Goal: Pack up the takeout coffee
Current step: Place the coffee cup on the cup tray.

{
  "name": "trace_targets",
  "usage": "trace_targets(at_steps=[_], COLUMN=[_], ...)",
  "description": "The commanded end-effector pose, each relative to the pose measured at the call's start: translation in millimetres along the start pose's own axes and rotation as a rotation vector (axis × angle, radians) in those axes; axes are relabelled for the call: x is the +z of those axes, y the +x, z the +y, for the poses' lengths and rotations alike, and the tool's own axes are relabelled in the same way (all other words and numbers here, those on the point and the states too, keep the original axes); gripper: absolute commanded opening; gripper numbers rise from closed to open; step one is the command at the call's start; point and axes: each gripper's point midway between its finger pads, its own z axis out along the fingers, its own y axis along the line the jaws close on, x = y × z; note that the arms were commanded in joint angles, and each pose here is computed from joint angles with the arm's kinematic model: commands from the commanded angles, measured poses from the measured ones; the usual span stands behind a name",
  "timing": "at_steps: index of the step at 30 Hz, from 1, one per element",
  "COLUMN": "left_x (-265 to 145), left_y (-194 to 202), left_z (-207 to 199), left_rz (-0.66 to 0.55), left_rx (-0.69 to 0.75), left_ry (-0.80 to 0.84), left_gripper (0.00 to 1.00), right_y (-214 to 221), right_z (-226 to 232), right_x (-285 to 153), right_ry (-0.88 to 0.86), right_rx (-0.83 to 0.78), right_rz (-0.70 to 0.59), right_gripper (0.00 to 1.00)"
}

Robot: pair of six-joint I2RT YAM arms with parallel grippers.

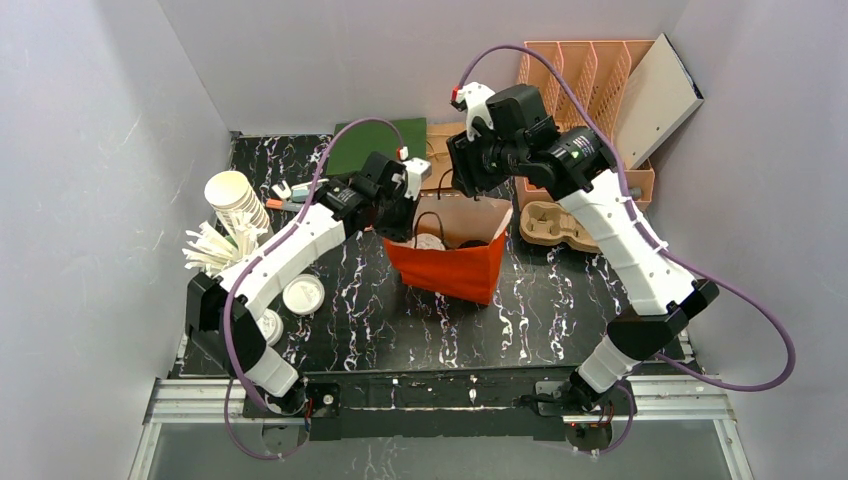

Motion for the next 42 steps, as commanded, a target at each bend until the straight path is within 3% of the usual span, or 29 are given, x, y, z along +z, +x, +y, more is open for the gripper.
trace_targets(at_steps=[1,4,10,14,20,25,29,38,40,42], left_x=[-8,-11,-13,-18,-27,-35,-44,-78,-86,-95], left_y=[-3,-13,-27,-38,-61,-72,-81,-110,-113,-114], left_z=[4,2,1,1,0,3,7,24,29,36], left_rz=[0.051,0.033,-0.007,-0.036,-0.108,-0.146,-0.176,-0.295,-0.316,-0.334], left_rx=[-0.003,-0.014,-0.036,-0.047,-0.082,-0.085,-0.086,-0.086,-0.1,-0.131], left_ry=[-0.027,-0.024,-0.029,-0.042,-0.049,-0.067,-0.083,-0.196,-0.224,-0.254], left_gripper=[0.0,0.04,0.21,0.36,0.37,0.37,0.37,0.38,0.4,0.42], right_y=[-7,-5,4,6,-6,-18,-21,-22,-23,-25], right_z=[-21,-35,-46,-44,-38,-39,-50,-67,-67,-65], right_x=[-11,-16,-16,-10,-1,4,5,1,0,-2], right_ry=[0.119,0.166,0.172,0.129,0.081,0.08,0.142,0.245,0.248,0.238], right_rx=[0.021,0.066,0.123,0.125,0.094,0.09,0.105,0.123,0.123,0.122], right_rz=[-0.045,-0.06,-0.051,-0.036,-0.061,-0.081,-0.091,-0.098,-0.104,-0.116], right_gripper=[0.57,0.62,0.7,0.67,0.49,0.19,0.01,0.01,0.12,0.31])
